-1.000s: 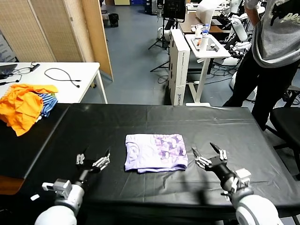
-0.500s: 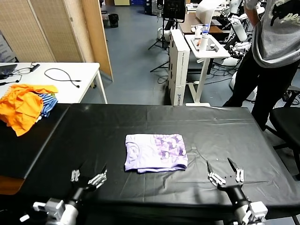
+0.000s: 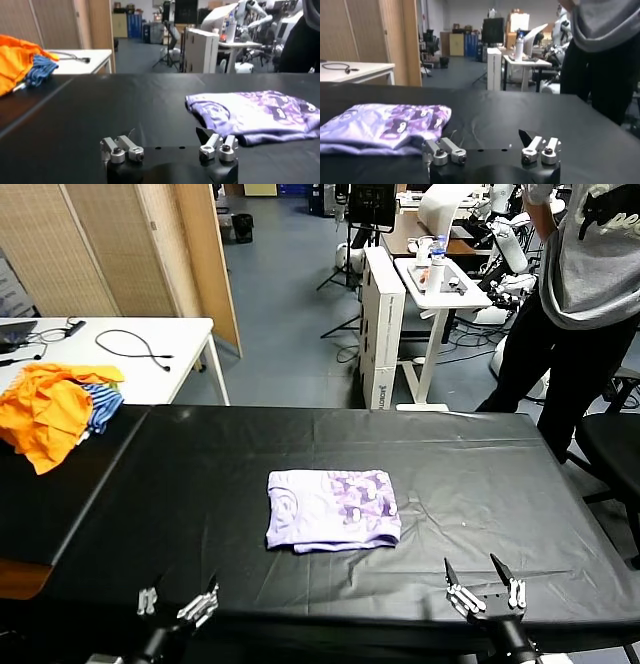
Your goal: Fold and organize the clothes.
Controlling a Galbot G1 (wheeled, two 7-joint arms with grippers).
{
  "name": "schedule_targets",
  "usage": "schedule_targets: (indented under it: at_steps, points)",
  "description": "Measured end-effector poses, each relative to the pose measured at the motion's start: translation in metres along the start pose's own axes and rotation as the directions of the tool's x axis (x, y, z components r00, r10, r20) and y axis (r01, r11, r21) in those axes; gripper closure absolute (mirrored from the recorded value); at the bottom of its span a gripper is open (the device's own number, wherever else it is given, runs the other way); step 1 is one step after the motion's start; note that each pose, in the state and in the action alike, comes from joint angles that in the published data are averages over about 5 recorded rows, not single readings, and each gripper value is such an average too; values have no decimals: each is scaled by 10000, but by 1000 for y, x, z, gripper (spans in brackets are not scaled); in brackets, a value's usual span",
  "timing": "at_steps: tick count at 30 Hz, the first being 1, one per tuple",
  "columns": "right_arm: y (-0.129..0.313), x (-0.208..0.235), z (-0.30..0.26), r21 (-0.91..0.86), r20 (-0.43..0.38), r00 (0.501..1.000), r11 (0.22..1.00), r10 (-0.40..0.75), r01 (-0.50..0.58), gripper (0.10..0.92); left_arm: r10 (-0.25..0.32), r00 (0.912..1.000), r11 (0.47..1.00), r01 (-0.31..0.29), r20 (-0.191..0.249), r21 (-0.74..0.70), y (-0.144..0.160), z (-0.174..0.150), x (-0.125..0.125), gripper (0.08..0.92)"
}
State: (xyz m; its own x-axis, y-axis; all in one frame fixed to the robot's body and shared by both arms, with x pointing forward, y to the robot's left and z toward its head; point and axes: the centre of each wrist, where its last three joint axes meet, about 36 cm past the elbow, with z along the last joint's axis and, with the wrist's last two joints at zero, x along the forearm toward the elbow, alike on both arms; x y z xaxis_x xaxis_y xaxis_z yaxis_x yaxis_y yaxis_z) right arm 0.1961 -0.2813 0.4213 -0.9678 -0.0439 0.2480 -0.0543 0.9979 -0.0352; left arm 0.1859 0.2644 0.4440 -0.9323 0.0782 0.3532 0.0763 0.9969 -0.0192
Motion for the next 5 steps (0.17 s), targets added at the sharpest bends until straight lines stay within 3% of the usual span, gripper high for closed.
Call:
schedule_targets:
  at_steps: [5]
  points:
    - [2, 5, 4, 47, -192, 9998, 10000, 5, -4, 115, -43, 10000, 10000, 44, -77, 88, -3, 3, 4, 92]
